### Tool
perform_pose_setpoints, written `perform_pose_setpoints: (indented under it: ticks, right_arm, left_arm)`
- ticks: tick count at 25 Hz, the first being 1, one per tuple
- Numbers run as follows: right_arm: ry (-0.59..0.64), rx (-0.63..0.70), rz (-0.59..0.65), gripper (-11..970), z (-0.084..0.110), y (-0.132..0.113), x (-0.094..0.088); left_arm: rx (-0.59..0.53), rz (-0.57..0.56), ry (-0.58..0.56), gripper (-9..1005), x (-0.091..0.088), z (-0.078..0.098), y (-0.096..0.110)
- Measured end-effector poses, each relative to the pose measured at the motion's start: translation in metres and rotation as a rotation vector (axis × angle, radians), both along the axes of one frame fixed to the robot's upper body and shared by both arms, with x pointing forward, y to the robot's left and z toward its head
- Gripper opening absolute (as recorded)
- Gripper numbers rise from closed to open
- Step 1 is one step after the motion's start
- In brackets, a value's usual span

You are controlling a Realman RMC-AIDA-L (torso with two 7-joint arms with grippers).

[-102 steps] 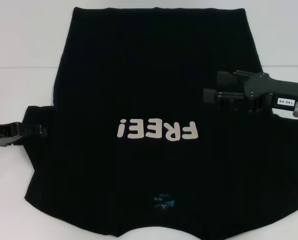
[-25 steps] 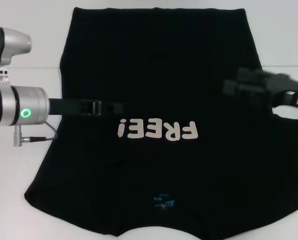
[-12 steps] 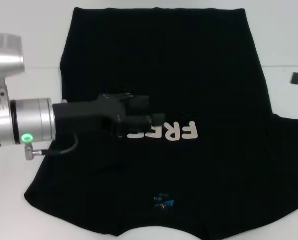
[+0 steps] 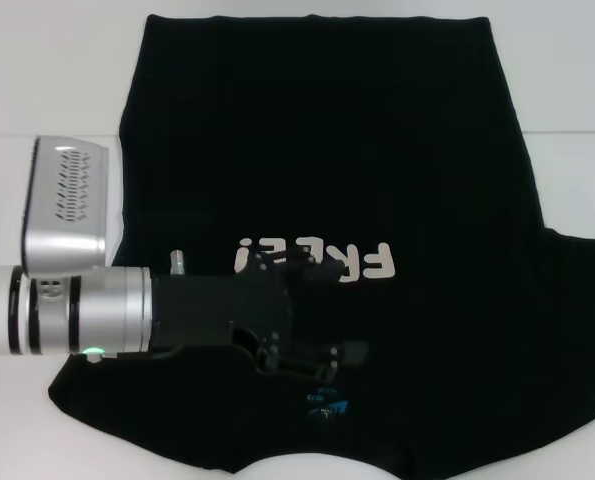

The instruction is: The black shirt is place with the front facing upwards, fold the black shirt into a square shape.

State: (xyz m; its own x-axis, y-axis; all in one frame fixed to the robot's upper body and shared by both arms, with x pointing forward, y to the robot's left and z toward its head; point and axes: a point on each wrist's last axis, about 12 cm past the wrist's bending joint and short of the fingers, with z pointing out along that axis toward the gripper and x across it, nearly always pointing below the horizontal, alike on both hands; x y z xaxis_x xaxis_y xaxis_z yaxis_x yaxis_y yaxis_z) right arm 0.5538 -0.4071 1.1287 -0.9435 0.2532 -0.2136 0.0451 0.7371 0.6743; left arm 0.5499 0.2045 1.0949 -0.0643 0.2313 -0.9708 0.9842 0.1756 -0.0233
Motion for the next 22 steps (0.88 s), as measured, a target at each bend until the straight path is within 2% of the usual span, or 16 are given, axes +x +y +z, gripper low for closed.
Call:
perform_pose_setpoints:
  ticks: [3,6,22]
  right_arm:
    - [0.088,-0.03,0.019,878,-0.01,0.005,-0.006]
    - [0.117,-0.037,0.019,877,-0.016,0.01,-0.008]
    - [0.046,-0.091,-0.023,872,-0.027,0.027,0.016]
  left_arm:
    - [0.028,-0.01,-0.015,947,0.0,-0.003,-0.003]
    - [0.043,-0.006,-0.025,947,0.002,-0.003,-0.004]
    - [0.052,0.037,-0.005,946,0.011,-0.002,-0.003]
